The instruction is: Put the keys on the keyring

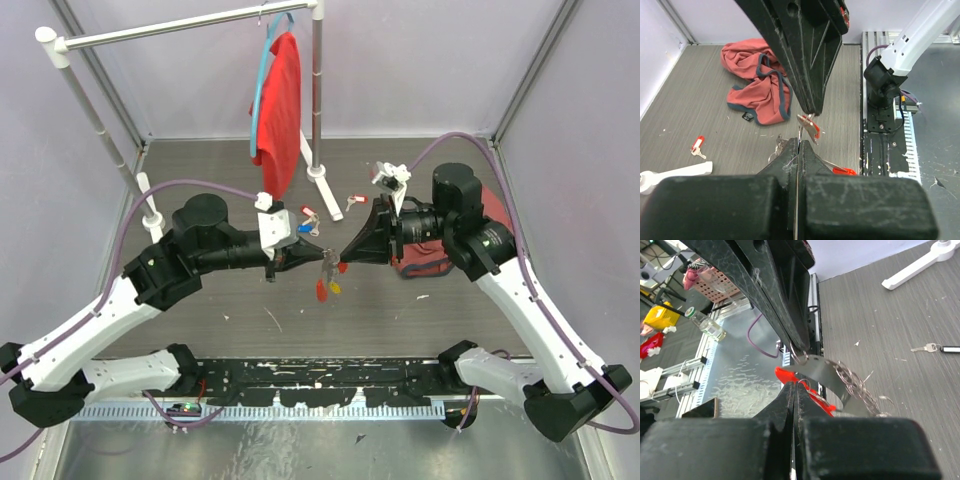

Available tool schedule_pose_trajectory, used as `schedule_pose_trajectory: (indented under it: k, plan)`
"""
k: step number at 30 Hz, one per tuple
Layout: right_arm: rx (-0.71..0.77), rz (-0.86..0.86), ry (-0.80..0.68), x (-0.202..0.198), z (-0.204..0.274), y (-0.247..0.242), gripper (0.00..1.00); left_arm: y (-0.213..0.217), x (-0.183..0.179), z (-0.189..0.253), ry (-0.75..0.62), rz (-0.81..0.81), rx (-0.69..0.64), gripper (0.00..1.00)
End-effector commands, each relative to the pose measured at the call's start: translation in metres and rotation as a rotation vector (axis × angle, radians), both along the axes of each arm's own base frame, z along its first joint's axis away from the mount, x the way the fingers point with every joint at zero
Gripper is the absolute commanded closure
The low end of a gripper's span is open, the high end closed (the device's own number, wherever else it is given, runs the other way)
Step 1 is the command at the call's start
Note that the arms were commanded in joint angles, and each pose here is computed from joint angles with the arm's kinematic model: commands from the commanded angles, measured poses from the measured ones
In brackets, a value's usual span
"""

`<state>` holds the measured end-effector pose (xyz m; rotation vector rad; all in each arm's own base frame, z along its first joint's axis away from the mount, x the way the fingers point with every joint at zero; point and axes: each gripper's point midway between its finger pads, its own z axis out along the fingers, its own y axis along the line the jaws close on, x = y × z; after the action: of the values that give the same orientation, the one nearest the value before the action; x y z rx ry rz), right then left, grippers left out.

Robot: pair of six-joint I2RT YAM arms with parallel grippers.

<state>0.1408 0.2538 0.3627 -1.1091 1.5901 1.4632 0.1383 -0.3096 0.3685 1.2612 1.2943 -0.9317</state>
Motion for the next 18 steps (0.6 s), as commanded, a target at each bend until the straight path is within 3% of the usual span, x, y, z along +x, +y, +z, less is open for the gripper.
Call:
schedule_pose_trajectory:
  k: [1, 10, 18]
  plan:
    - [0.056, 0.071, -0.082, -0.013, 0.026, 0.007, 0.99, -0.004, 0.001, 0.017, -0.07, 0.012, -0.003, 1.0]
    - [0.065, 0.097, -0.105, -0.02, 0.028, 0.016, 0.99, -0.008, 0.0, 0.016, -0.085, 0.031, 0.018, 1.0]
    - [0.073, -0.007, -0.154, -0.01, 0.036, 0.013, 0.99, -0.008, -0.005, 0.016, -0.088, 0.02, 0.02, 1.0]
